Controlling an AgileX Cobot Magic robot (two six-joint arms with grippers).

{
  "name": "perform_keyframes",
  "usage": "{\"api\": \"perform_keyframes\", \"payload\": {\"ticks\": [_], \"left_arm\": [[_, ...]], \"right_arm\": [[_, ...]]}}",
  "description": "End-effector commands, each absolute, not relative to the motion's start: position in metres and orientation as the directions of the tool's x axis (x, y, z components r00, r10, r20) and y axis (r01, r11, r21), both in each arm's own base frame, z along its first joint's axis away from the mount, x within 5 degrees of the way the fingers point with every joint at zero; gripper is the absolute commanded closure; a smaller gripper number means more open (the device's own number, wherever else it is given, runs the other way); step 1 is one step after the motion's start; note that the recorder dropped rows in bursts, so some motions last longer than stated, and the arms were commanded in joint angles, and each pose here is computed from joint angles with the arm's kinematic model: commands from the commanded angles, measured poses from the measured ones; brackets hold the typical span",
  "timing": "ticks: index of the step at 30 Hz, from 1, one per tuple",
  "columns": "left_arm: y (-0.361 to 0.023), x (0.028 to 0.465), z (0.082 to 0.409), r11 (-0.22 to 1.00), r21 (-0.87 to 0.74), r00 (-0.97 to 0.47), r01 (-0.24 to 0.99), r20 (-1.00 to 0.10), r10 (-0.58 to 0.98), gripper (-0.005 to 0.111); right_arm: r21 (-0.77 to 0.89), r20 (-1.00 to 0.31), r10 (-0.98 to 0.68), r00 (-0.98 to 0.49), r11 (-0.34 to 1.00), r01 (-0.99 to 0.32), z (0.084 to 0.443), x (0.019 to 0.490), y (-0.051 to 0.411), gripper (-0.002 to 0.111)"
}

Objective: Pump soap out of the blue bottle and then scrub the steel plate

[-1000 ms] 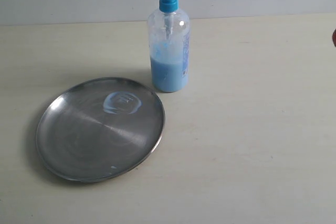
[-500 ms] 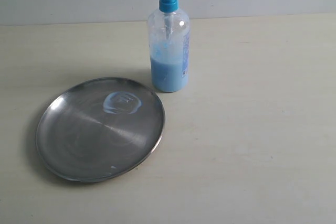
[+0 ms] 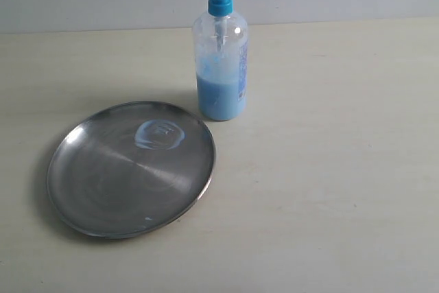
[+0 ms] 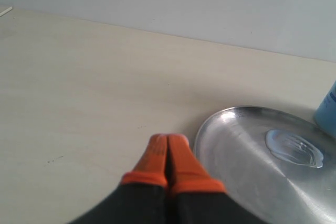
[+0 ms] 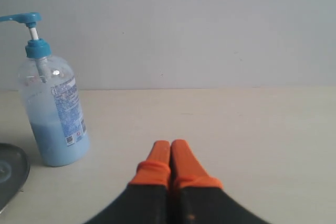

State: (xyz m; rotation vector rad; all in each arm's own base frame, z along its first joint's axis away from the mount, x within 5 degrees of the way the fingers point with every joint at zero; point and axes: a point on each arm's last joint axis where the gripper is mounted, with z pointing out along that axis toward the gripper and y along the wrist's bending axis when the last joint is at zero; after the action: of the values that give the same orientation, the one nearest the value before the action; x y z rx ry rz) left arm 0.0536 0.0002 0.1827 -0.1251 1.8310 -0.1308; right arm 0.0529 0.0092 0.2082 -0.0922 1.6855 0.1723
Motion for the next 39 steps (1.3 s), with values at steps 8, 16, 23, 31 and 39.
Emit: {"api": "perform_keyframes", "payload": {"ticks": [8,16,23,31,39], "left_arm": [[0.0005,0.0533,0.1814,0.987,-0.158,-0.262,-0.022,-0.952,-0.158,0.107],[0.0005,0.0533,0.1814,0.987,-0.158,-0.262,-0.022,-0.952,-0.158,0.107],[0.0005,0.0533,0.1814,0.987,-0.158,-0.262,-0.022,-0.952,-0.158,0.107],[0.0005,0.0533,0.1814,0.987,-0.158,-0.262,-0.022,-0.952,-0.158,0.107],[0.0005,0.0533,0.1814,0.987,-0.158,-0.262,-0.022,-0.952,-0.158,0.107]], "right_arm": [[-0.002,-0.992,-0.021,-0.122,0.989,-0.149,0.194,0.0552,0.0079,0.108],[-0.012,-0.988,-0.029,-0.15,0.993,-0.115,0.1914,0.0551,0.0058,0.108],[-0.007,-0.985,-0.022,-0.169,0.996,-0.089,0.1898,0.055,0.0043,0.108],[-0.003,-0.985,-0.019,-0.169,0.996,-0.091,0.1898,0.055,0.0045,0.108],[-0.003,-0.985,-0.019,-0.169,0.996,-0.091,0.1898,0.055,0.0045,0.108]]}}
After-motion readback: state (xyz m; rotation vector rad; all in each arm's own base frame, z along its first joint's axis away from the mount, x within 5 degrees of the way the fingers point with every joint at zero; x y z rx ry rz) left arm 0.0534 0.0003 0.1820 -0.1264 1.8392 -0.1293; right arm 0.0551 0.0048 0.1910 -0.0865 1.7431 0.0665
